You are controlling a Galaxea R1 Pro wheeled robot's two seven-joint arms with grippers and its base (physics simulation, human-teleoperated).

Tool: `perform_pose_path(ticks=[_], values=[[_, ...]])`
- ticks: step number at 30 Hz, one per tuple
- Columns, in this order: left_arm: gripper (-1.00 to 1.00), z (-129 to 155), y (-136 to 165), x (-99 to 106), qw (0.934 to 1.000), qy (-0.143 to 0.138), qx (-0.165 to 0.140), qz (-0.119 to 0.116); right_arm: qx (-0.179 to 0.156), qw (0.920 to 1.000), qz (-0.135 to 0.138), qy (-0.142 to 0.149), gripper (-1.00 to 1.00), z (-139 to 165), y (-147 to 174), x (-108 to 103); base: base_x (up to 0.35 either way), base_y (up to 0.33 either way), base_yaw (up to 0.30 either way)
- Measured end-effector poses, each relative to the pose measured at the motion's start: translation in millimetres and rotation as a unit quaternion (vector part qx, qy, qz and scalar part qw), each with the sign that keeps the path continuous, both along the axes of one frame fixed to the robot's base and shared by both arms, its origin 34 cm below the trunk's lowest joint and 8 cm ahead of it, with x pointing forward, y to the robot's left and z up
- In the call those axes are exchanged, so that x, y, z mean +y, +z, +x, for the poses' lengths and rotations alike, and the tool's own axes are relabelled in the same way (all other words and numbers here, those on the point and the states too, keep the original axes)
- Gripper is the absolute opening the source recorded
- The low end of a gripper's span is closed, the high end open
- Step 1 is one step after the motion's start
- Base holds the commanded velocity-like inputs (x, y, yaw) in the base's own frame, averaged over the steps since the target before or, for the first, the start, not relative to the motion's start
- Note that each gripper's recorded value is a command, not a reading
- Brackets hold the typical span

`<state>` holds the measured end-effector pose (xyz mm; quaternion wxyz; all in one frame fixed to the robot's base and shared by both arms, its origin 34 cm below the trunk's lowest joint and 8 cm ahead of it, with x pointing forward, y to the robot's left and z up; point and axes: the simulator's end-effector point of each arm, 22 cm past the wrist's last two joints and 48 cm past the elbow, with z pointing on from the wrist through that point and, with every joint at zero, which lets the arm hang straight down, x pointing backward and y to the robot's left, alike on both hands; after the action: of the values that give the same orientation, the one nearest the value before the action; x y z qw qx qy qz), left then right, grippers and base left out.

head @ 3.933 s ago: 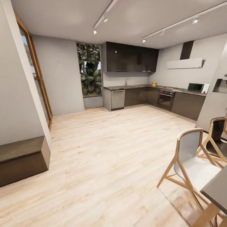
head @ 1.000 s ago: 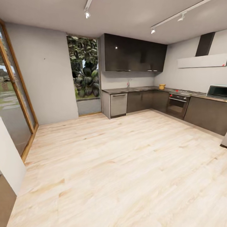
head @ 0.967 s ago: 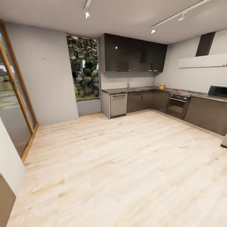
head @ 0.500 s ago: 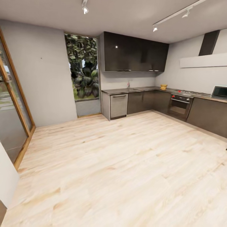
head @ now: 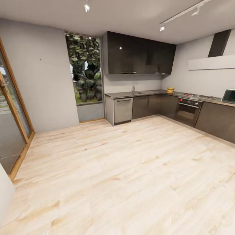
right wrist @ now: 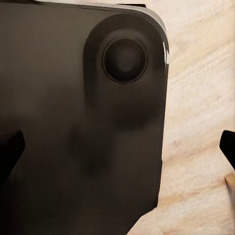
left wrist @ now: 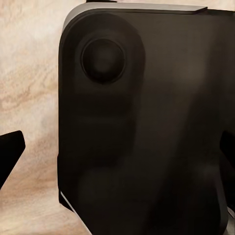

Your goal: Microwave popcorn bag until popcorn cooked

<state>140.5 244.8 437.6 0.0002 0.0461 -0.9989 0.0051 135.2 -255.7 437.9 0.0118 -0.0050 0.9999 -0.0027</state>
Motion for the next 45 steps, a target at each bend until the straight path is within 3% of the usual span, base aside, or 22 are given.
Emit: perform_pose_path(ticks=[45], values=[[1.00, 0.1, 0.0, -0.1, 1.0000, 0.000, 0.000, 0.000, 0.000, 1.0000, 0.000, 0.001, 1.00, 0.0, 0.0, 0.0, 0.000, 0.000, -0.149]])
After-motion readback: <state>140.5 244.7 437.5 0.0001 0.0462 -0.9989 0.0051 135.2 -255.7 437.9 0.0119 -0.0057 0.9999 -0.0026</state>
